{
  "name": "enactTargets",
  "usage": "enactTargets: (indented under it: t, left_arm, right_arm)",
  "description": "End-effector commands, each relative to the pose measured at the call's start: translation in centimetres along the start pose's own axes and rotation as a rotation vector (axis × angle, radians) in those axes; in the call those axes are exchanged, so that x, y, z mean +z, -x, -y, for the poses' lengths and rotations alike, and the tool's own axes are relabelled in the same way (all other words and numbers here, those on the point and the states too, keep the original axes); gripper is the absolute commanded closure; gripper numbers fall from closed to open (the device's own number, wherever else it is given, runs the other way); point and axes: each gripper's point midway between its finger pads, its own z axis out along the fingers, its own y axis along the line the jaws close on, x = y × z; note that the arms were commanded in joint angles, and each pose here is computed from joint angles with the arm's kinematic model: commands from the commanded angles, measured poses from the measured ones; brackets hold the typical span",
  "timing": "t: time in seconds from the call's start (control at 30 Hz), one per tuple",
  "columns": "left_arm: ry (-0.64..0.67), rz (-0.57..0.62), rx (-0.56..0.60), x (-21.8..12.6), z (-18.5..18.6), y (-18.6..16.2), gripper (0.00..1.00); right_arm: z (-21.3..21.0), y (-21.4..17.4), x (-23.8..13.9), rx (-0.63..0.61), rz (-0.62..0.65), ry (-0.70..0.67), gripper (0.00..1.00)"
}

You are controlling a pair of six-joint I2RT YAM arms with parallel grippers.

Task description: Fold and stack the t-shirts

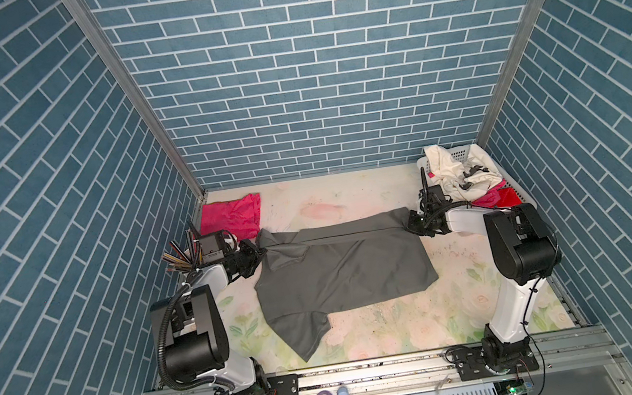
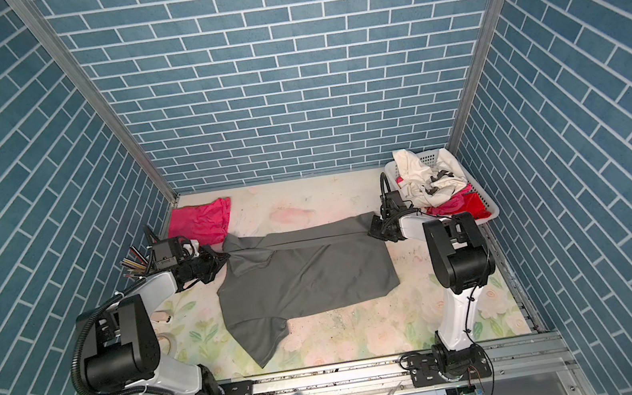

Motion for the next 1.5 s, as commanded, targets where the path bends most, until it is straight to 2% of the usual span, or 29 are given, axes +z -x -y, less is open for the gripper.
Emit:
enactTargets:
  t: [0.0, 0.03, 0.07, 0.13, 0.17, 0.2, 0.23, 0.37, 0.43, 0.5, 0.57, 0.63, 0.7, 0.83, 1.13, 1.3, 1.47]
  left_arm:
    - [0.003, -0.013, 0.019, -0.1, -0.4, -0.9, 1.00]
    - [0.009, -0.017, 0.021, -0.1, -0.5, -1.0, 1.00]
    - [0.014, -0.021, 0.023, -0.1, -0.6, -1.0, 0.94]
    - [0.022, -0.024, 0.029, -0.3, -0.4, -0.9, 0.73]
    - [0.034, -0.020, 0.036, -0.5, -0.2, -0.7, 0.64]
    - [0.056, -0.006, 0.055, -0.8, 0.0, -0.2, 0.54]
    - [0.094, 0.013, 0.077, -1.3, 0.1, 0.4, 0.49]
    - [0.214, 0.157, 0.167, -3.9, 1.6, 4.0, 0.35]
    - [0.189, 0.210, 0.186, -4.5, 3.4, 5.1, 0.12]
    - [0.141, 0.209, 0.224, -3.9, 6.1, 5.1, 0.12]
    - [0.081, 0.142, 0.259, -1.5, 8.9, 3.7, 0.12]
    - [-0.013, 0.056, 0.246, 1.3, 11.0, 1.7, 0.12]
    - [-0.053, 0.000, 0.227, 3.7, 11.7, 0.3, 0.12]
    - [-0.020, -0.064, 0.216, 7.1, 10.5, -1.2, 0.12]
    - [0.088, -0.087, 0.155, 10.1, 4.3, -1.6, 0.12]
    - [0.109, -0.082, 0.140, 11.1, 3.4, -1.2, 0.12]
    - [0.127, -0.062, 0.135, 12.1, 3.6, 0.2, 0.12]
  right_arm:
    - [0.0, -0.2, -0.8, -0.034, -0.011, -0.015, 0.76]
    - [-0.4, -0.1, -1.3, -0.041, -0.007, -0.011, 0.69]
    - [-0.7, 0.2, -1.8, -0.050, 0.001, -0.009, 0.63]
    - [-1.6, 0.9, -3.2, -0.073, 0.021, -0.002, 0.53]
    - [-1.9, 1.3, -4.0, -0.084, 0.032, -0.002, 0.52]
    - [-2.3, 1.9, -4.9, -0.097, 0.050, -0.009, 0.45]
    - [-2.7, 2.5, -5.8, -0.110, 0.071, -0.012, 0.45]
    - [-3.9, 4.7, -8.1, -0.151, 0.130, -0.029, 0.26]
    - [-4.9, 5.6, -7.9, -0.159, 0.131, 0.000, 0.22]
    - [-6.5, 6.1, -6.9, -0.160, 0.115, 0.079, 0.18]
    - [-8.0, 6.2, -5.4, -0.143, 0.098, 0.173, 0.17]
    - [-8.7, 6.0, -4.1, -0.131, 0.084, 0.210, 0.16]
    - [-9.0, 5.7, -2.5, -0.121, 0.051, 0.227, 0.16]
    - [-8.7, 4.7, 0.2, -0.102, -0.003, 0.236, 0.15]
    - [-3.3, 4.0, 3.6, -0.065, -0.040, 0.122, 0.15]
    - [0.0, 4.8, 5.1, -0.042, -0.051, 0.049, 0.15]
    - [1.2, 5.9, 5.7, -0.053, -0.049, 0.008, 0.15]
